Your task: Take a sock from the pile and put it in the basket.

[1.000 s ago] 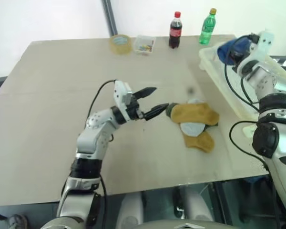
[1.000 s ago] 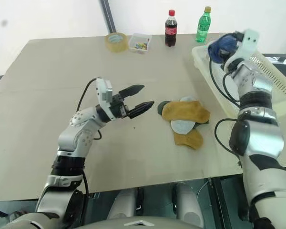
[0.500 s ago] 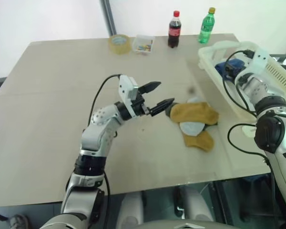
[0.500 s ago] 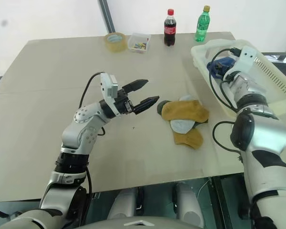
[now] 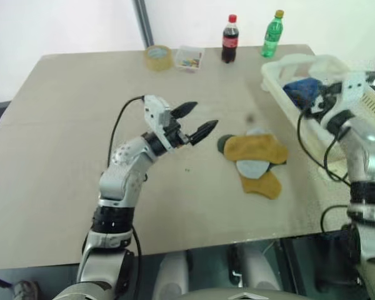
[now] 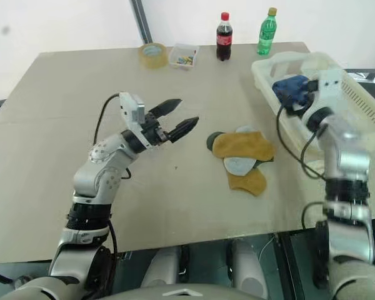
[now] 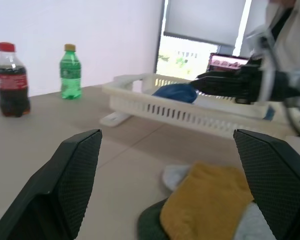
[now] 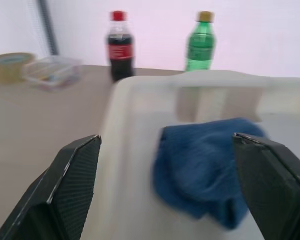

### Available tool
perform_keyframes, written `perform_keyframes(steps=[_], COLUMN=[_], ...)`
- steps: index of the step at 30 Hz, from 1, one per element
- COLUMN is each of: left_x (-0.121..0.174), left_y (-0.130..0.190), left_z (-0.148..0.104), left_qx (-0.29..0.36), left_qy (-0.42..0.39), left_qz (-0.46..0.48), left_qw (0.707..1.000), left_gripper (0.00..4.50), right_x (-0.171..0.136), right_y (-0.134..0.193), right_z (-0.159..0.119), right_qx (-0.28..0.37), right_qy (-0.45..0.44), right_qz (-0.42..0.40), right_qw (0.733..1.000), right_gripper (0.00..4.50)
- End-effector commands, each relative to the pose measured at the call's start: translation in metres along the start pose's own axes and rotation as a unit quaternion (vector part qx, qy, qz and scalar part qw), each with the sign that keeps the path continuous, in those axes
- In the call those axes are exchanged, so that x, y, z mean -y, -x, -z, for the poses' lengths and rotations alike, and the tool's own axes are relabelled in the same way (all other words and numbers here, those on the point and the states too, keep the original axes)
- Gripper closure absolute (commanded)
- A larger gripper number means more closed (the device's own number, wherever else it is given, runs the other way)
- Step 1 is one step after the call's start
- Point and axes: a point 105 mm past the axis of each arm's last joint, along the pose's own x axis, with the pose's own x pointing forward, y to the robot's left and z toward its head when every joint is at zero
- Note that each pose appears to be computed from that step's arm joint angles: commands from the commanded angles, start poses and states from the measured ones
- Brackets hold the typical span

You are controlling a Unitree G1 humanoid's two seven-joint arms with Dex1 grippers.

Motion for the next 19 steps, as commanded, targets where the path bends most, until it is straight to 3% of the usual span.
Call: perform_keyframes(steps=[1, 5, 9, 14, 19], left_x=[-0.025, -0.043, -0.039, -0.026, -0.017], left_y=[0.032, 0.084, 0.138, 0.186, 0.215], left_z=[-0.01, -0.003, 0.009, 0.012, 0.012], left_qx=[-0.01, -0.06, -0.124, -0.188, -0.222], left_qy=[-0.056, -0.066, -0.043, -0.02, -0.002], left_qz=[-0.066, -0.116, -0.129, -0.133, -0.144], left_qw=[0.996, 0.989, 0.983, 0.973, 0.964], left_gripper=[0.0, 0.0, 0.0, 0.0, 0.0], right_x=[-0.041, -0.047, -0.042, -0.035, -0.028], right_y=[0.029, 0.074, 0.119, 0.153, 0.162], right_z=[-0.012, 0.025, 0.048, 0.055, 0.055], right_qx=[-0.002, -0.08, -0.134, -0.17, -0.184], right_qy=[0.077, 0.084, 0.078, 0.073, 0.077], right_qz=[-0.077, -0.095, -0.094, -0.098, -0.103], right_qw=[0.994, 0.989, 0.983, 0.978, 0.974], right_gripper=[0.21, 0.21, 0.21, 0.21, 0.21])
